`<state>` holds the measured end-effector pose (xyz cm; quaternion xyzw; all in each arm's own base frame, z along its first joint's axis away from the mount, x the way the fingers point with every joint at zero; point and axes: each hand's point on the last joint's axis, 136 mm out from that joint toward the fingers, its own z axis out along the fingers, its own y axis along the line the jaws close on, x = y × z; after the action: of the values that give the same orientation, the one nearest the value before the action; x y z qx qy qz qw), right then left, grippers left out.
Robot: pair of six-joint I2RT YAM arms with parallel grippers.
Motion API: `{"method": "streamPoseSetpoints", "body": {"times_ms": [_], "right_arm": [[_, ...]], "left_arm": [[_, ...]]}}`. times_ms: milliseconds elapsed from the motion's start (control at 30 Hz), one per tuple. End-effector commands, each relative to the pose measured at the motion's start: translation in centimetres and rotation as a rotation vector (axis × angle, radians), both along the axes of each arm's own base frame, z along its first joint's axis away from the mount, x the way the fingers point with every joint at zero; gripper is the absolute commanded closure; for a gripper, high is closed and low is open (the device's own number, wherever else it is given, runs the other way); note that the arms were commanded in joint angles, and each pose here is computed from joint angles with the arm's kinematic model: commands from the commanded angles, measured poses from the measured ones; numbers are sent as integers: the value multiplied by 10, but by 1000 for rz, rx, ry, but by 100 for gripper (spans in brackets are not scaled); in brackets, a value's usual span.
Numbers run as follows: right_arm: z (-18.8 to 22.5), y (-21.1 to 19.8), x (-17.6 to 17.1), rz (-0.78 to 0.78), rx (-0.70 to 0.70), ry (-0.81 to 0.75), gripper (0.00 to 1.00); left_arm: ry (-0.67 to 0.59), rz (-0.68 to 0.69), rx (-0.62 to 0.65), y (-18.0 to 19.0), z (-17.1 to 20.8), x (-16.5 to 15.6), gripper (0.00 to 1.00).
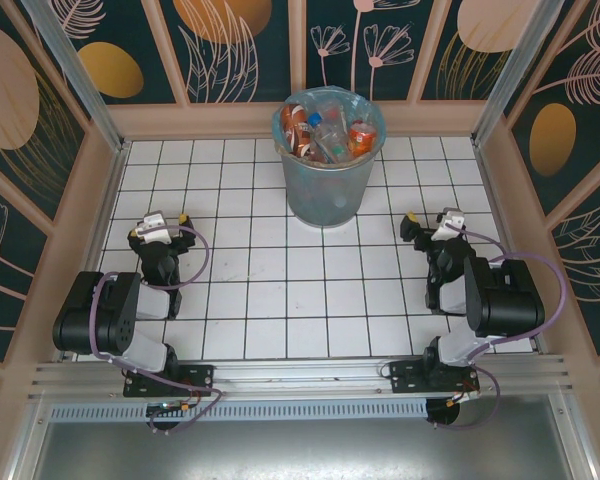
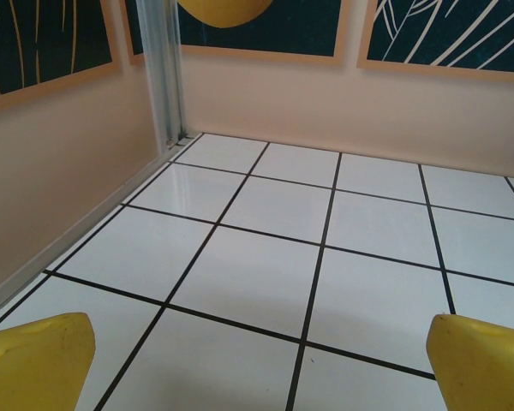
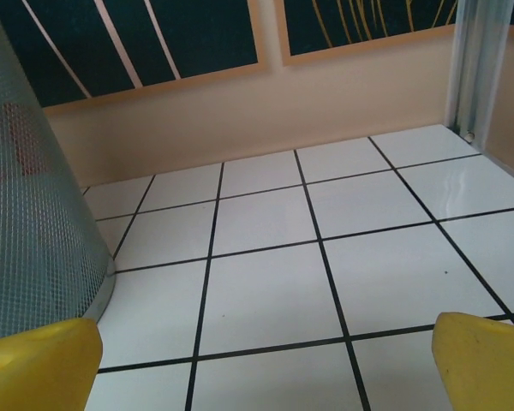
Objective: Put the plastic bottles in the bin
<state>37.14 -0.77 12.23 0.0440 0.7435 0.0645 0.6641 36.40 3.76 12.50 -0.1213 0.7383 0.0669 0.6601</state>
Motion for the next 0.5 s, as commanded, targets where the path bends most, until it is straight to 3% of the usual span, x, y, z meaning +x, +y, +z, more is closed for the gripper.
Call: {"method": "streamPoseSetpoints", "body": {"times_ms": [0, 467], "right_arm": [[5, 3, 2, 18, -24, -15, 1], [5, 3, 2, 18, -26, -16, 1]], "left_arm": [[-55, 16, -16, 3, 14, 3, 1], [-54, 16, -16, 3, 13, 3, 1]]}}
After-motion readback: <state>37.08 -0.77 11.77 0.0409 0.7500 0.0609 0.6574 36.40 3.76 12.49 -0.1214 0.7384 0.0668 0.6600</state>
